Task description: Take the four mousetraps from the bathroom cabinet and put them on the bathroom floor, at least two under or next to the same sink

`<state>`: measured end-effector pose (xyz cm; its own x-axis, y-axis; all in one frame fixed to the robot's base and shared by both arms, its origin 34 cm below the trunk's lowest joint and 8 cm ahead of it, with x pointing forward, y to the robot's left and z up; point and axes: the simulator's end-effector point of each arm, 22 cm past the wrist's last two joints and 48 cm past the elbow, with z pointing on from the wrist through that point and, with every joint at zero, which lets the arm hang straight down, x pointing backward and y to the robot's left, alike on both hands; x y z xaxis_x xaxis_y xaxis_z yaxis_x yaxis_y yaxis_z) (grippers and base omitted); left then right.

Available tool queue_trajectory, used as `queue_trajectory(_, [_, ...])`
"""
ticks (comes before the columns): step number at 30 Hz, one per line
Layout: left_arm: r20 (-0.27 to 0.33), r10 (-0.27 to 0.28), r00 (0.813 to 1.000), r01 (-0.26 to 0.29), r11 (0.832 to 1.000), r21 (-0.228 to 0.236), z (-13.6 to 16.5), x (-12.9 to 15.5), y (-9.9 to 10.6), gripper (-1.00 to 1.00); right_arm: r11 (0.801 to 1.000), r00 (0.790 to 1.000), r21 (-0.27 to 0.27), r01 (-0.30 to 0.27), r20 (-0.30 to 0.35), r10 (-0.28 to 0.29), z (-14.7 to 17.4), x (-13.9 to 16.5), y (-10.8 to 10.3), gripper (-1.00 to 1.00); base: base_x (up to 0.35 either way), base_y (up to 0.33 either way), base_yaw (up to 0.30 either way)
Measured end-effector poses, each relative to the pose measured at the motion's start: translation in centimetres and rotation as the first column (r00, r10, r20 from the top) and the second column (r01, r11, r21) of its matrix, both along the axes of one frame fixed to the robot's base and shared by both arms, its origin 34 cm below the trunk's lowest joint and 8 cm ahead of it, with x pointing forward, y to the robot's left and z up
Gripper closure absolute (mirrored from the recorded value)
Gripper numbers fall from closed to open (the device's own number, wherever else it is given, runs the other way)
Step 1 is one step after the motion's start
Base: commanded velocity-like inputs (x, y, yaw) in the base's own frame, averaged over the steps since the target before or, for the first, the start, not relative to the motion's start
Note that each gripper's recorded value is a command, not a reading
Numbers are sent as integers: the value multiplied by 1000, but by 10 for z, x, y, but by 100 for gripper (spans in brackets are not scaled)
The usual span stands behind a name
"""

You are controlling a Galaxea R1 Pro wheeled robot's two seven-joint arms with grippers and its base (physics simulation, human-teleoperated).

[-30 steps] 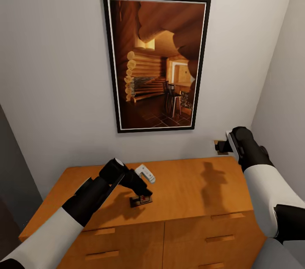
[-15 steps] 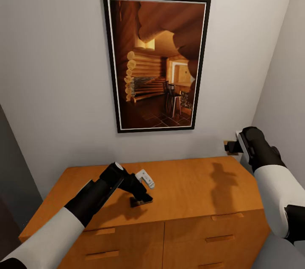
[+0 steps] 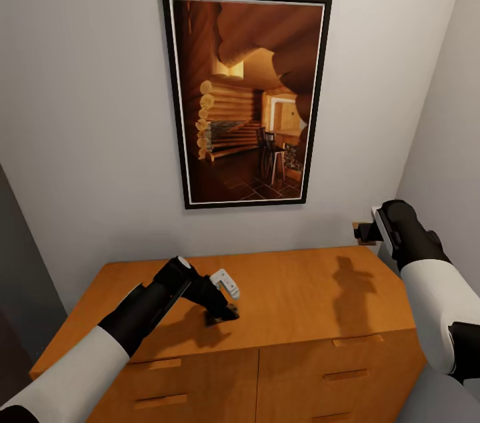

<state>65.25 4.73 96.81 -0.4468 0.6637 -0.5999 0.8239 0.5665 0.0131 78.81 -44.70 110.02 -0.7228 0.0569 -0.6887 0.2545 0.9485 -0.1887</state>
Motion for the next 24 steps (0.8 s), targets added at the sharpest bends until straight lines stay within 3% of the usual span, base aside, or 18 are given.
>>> queue_trajectory(8, [-37,17,999,-16,1000,22,-25,1,18,-100,1000,1000,3,0,-6,0,-3,-1,0,100,0,0,0])
queue_trajectory(15, [-29,73,997,-75,996,-41,-21,19,35,-100,1000,999,6,2,-32,-1,-13,-3,0,100,0,0,0])
queue_trajectory(24, [-26,97,995,-98,993,-61,-18,25,40,-100,1000,999,7,2,-37,-2,-15,-4,0,100,0,0,0])
